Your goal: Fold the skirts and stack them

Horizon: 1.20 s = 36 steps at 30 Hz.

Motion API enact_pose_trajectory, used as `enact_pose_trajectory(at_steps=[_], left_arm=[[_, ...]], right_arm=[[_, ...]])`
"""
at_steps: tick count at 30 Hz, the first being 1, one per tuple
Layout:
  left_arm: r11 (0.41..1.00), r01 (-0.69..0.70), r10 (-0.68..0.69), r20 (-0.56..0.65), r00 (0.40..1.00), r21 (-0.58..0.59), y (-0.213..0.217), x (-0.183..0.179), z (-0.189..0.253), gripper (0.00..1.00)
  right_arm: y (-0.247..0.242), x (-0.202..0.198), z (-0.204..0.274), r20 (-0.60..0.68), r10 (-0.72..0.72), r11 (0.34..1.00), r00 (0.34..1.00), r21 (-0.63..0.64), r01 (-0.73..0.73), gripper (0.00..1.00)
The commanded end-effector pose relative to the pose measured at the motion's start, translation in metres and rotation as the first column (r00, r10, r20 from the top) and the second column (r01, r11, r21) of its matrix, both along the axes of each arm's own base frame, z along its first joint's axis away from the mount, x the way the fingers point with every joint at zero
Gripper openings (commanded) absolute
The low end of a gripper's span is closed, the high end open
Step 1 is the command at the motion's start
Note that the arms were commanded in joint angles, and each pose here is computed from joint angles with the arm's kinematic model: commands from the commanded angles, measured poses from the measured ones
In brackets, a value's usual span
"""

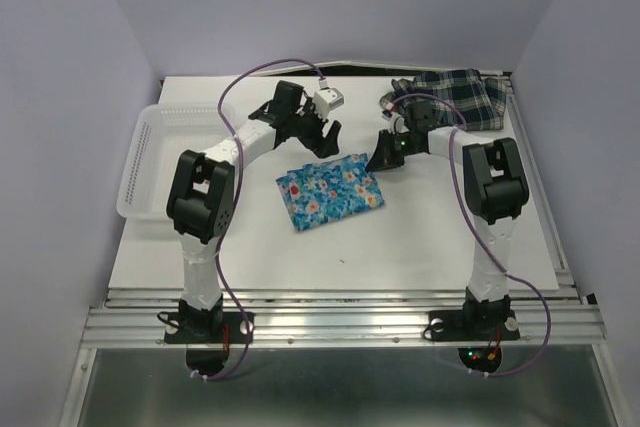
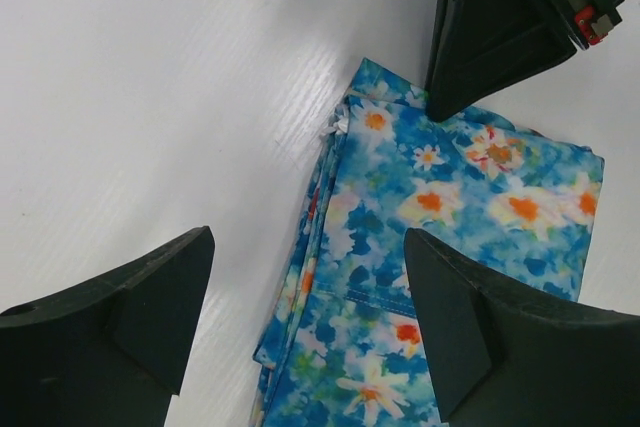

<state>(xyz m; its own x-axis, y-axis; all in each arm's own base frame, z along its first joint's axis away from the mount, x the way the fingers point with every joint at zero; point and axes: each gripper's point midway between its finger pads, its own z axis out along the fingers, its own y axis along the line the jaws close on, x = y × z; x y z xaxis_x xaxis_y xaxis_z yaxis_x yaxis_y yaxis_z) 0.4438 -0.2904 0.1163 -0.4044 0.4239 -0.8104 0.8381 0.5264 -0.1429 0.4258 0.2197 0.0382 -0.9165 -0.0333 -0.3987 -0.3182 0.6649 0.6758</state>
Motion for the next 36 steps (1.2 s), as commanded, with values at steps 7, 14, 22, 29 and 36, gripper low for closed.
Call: enact_pose_trajectory(at_steps=[7, 14, 22, 29, 36], left_arm=[[0.989, 0.132, -0.121, 0.151, 0.981, -0.066, -0.014, 0.014, 0.014, 0.98], [0.969, 0.245, -0.223, 0.281, 0.934, -0.045, -0.013, 0.014, 0.017, 0.99], [0.885, 0.464, -0.444, 0.37, 0.816, 0.039, -0.017, -0.007, 0.009, 0.99], [0.853, 0.521, -0.497, 0.346, 0.796, 0.026, -0.029, -0.012, 0.003, 0.99], [0.832, 0.554, -0.516, 0.313, 0.797, -0.039, -0.045, -0.013, -0.002, 0.98]], right_arm=[[0.013, -0.001, 0.064, 0.35, 0.207, 0.973, 0.914, 0.024, -0.229, 0.01], [0.019, -0.013, 0.067, 0.416, 0.315, 0.945, 0.853, -0.053, -0.323, 0.01], [0.024, -0.015, 0.068, 0.444, 0.356, 0.93, 0.823, -0.086, -0.356, 0.01], [0.029, -0.018, 0.077, 0.464, 0.363, 0.926, 0.808, -0.083, -0.368, 0.01], [0.036, -0.019, 0.096, 0.499, 0.362, 0.922, 0.787, -0.064, -0.383, 0.01]])
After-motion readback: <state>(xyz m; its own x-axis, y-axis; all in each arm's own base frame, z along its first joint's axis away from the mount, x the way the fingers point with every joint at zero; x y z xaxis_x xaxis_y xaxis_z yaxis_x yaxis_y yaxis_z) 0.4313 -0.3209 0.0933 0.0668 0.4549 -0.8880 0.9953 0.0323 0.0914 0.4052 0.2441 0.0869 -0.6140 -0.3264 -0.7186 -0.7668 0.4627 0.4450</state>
